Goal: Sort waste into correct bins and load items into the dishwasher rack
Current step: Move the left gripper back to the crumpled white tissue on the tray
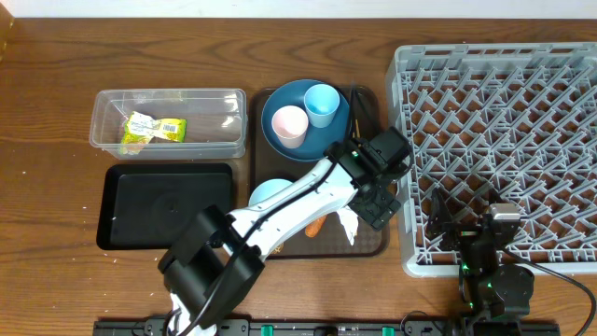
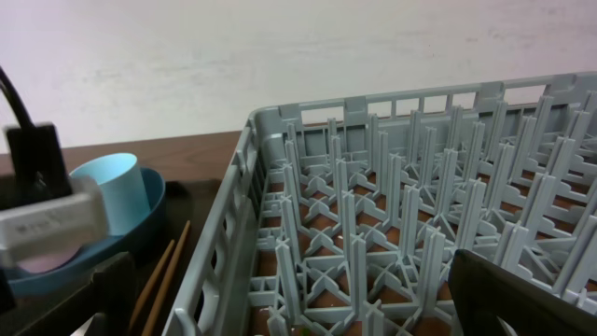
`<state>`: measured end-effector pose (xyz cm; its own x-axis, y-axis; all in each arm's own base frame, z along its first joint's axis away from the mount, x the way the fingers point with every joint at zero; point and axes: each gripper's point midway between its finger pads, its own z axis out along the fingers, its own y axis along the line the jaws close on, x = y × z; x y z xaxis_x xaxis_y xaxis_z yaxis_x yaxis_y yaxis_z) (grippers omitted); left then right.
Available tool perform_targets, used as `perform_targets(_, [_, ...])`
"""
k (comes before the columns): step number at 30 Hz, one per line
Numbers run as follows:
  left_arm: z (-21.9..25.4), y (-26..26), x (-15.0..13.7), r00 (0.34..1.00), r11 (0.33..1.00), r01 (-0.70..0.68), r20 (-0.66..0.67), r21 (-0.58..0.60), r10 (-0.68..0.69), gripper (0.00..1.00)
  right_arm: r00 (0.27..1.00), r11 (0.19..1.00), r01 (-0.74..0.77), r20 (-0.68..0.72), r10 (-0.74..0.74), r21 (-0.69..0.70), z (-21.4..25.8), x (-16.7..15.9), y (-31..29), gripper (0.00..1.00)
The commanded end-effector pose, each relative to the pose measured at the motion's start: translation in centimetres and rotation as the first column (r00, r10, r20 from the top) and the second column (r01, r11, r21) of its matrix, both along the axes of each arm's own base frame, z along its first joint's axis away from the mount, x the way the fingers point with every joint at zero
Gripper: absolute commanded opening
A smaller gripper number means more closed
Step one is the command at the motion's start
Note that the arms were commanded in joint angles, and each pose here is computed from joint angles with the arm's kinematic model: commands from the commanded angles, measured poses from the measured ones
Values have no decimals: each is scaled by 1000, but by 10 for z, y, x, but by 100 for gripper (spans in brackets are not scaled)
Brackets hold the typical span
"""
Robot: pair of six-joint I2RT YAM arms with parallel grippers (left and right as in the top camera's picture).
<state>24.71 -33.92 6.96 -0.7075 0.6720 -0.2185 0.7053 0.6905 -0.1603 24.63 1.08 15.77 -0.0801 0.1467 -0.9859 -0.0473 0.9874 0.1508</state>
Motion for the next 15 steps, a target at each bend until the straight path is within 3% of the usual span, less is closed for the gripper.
perform_targets(1, [-16, 5, 7, 1000, 999, -21, 4, 49, 21, 77, 1000, 1000, 2, 0, -2, -7, -1, 0, -1, 99])
perform_targets(5, [-22, 6, 8, 1000, 998, -23, 1, 65, 23, 62, 1000, 1000, 2, 0, -2, -7, 0, 0, -1, 99])
perform_targets(15, [-24, 11, 16, 998, 994, -61, 40, 94, 58, 60, 1000, 1000, 2, 0, -2, -7, -1, 0, -1, 99])
